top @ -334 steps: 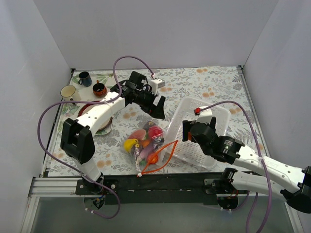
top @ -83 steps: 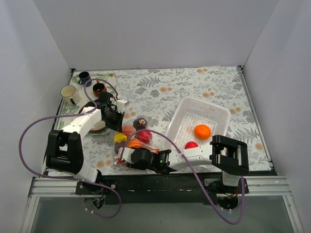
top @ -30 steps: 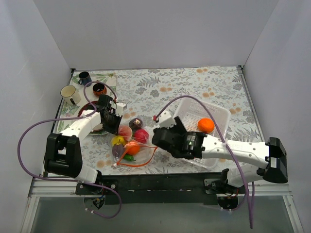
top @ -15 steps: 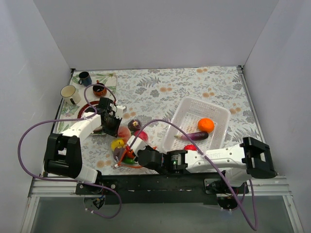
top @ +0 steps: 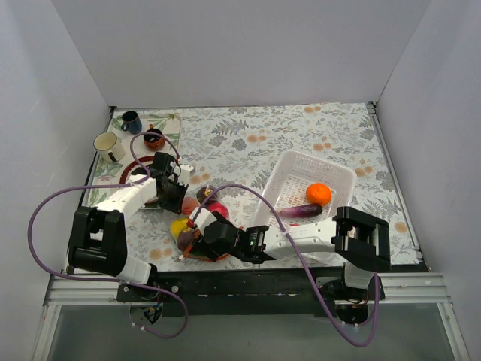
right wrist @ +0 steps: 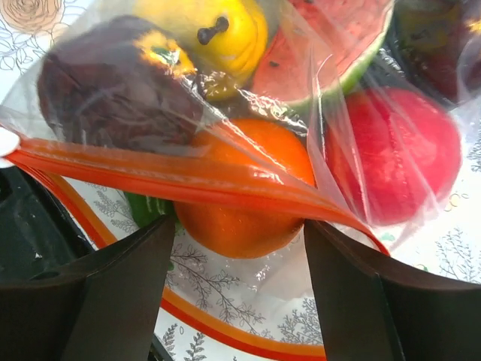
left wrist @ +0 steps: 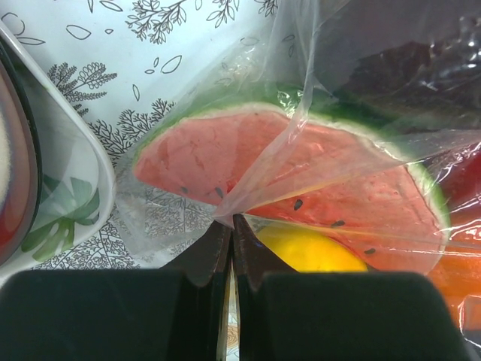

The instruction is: Open the zip-top bag and remove the fake food

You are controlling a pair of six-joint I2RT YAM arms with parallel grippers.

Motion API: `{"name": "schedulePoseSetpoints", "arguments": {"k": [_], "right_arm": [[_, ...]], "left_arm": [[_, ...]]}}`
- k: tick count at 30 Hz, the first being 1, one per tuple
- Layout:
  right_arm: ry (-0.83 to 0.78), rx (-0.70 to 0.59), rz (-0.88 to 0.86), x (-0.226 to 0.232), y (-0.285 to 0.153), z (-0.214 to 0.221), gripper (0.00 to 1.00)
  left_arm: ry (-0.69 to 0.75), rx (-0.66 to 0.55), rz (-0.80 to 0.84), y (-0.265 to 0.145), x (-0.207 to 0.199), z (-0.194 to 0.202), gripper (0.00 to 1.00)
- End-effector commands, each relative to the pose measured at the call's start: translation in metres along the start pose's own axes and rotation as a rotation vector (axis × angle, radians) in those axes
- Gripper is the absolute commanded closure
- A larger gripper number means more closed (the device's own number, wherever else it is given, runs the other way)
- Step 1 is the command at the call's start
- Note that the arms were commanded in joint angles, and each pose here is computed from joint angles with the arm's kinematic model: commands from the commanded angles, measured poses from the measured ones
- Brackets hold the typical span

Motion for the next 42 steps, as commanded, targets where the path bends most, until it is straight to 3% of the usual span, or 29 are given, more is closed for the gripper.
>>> {"name": "schedulePoseSetpoints", "arguments": {"k": [1,16,23,24,28,32,35,36,39,42], "right_arm": [[0.04,-0.048,-0.023,0.001,0.011,-0.011,0.22],[-0.009,0.008,-0.035,0.009,0.044,-0.008,0.22],[-0.022,-0.026,0.008,0.002,0.045,-0.014,0.13],[-0.02,-0.032,0.004,0.003,0.045,-0.016,0.08],[-0.031,-0.029,-0.007,0.004,0.047,-0.017,0.08],[-0.037,-0.041,-0.041,0.007,0.042,-0.019,0.22],[-0.024,-0.051,-0.043,0.002,0.028,-0.021,0.4],[-0.016,-0.032,-0.049,0.003,0.023,-0.011,0.5],[0.006,-0.063,-0.059,-0.001,-0.003,-0.012,0.65],[0.019,-0.107,-0.068,-0.005,-0.033,-0.02,0.7]], "left_arm": [[-0.008,-0.01,0.022,-0.007,-0.006,-0.003,1.0],[0.052,0.028,0.055,-0.009,-0.026,0.006,1.0],[0.06,0.064,0.049,-0.002,-0.026,0.014,1.0],[0.061,0.066,0.049,-0.001,-0.025,0.015,1.0],[0.074,0.07,0.05,0.0,-0.028,0.015,1.0],[0.074,0.065,0.036,0.001,-0.027,0.014,1.0],[0.081,0.036,-0.005,0.001,-0.022,0.01,1.0],[0.083,0.032,-0.039,0.002,-0.018,0.009,1.0],[0.092,0.013,-0.109,0.006,-0.008,0.006,1.0],[0.097,0.004,-0.148,0.011,-0.002,0.003,1.0]]}}
Point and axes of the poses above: each gripper's point midway between its finger pads, its own y axis out along the fingers, its own x axis along the line the jaws close on, z = x × y, the point moved 5 cm from there along -y, back along the fingers, and after that the axes turned 13 degrees about -y, right-handed, at the moved point
